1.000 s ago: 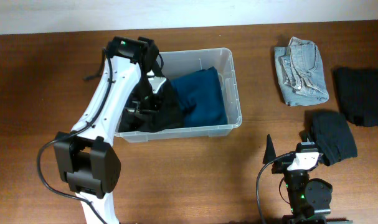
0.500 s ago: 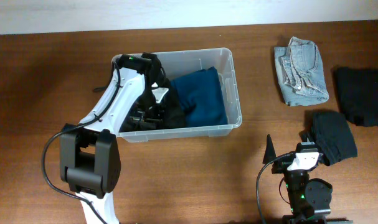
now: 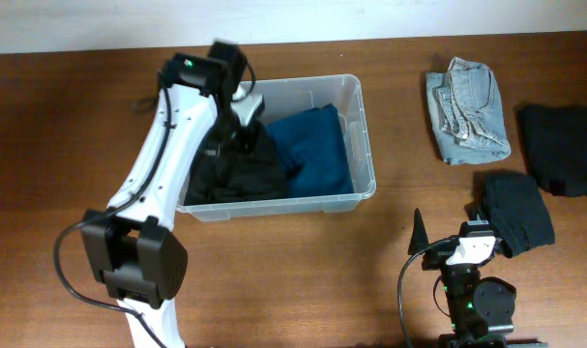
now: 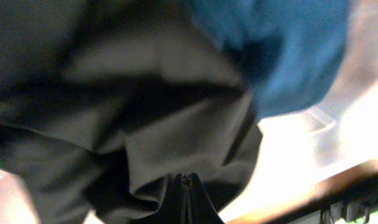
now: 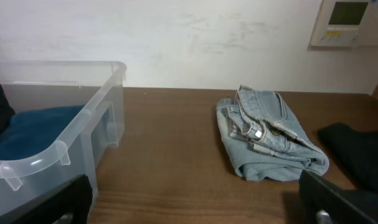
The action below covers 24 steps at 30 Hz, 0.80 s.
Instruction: Pack container
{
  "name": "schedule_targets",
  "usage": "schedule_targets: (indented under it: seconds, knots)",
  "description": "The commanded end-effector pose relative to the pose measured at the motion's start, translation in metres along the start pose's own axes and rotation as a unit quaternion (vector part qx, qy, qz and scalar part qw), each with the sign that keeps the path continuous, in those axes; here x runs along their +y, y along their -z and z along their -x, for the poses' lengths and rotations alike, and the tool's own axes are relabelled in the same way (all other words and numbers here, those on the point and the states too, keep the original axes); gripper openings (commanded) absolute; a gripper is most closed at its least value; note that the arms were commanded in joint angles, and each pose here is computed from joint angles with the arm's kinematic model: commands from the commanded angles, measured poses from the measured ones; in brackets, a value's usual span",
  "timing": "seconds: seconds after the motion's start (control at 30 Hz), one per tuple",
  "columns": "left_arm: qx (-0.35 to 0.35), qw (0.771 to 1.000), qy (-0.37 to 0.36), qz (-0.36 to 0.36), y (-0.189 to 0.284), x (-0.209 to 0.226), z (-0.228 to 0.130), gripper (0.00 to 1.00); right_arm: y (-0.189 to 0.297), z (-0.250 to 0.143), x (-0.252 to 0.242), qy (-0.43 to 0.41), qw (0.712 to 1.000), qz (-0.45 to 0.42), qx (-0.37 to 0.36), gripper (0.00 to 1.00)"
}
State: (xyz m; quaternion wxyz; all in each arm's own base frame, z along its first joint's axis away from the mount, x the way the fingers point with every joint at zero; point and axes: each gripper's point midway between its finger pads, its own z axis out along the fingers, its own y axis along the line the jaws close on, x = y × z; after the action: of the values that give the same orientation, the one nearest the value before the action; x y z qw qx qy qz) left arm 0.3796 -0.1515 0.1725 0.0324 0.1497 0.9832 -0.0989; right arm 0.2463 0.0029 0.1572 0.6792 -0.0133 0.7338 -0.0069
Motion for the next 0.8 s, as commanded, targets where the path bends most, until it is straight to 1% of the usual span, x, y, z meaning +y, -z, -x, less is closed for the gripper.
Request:
schedule_targets:
  seconds: [0.0, 0.07, 0.23, 0.4, 0.6, 0.77]
  knots:
    - [-0.068, 0.996, -0.003, 0.053, 0.031, 0.015, 0.023, 0.01, 0.000, -0.002, 0.002, 0.000, 1.000, 0.004, 0.001, 0.98]
    - [-0.087, 0.993, 0.005, 0.077, 0.032, 0.024, 0.032, 0.01, 0.000, -0.002, 0.002, 0.000, 1.000, 0.004, 0.001, 0.98]
    - [-0.103, 0.988, 0.022, 0.110, 0.023, 0.051, 0.050, 0.01, 0.000, -0.002, 0.002, 0.000, 1.000, 0.004, 0.001, 0.98]
    - [-0.124, 0.979, 0.061, 0.149, 0.016, 0.086, 0.067, 0.01, 0.000, -0.002, 0.002, 0.000, 1.000, 0.004, 0.001, 0.98]
    - [-0.123, 0.979, 0.082, 0.144, -0.004, 0.110, 0.078, 0.01, 0.000, -0.002, 0.002, 0.000, 1.000, 0.004, 0.001, 0.98]
    - [-0.115, 0.979, 0.078, 0.146, -0.024, 0.116, 0.084, 0.01, 0.000, -0.002, 0.002, 0.000, 1.000, 0.004, 0.001, 0.98]
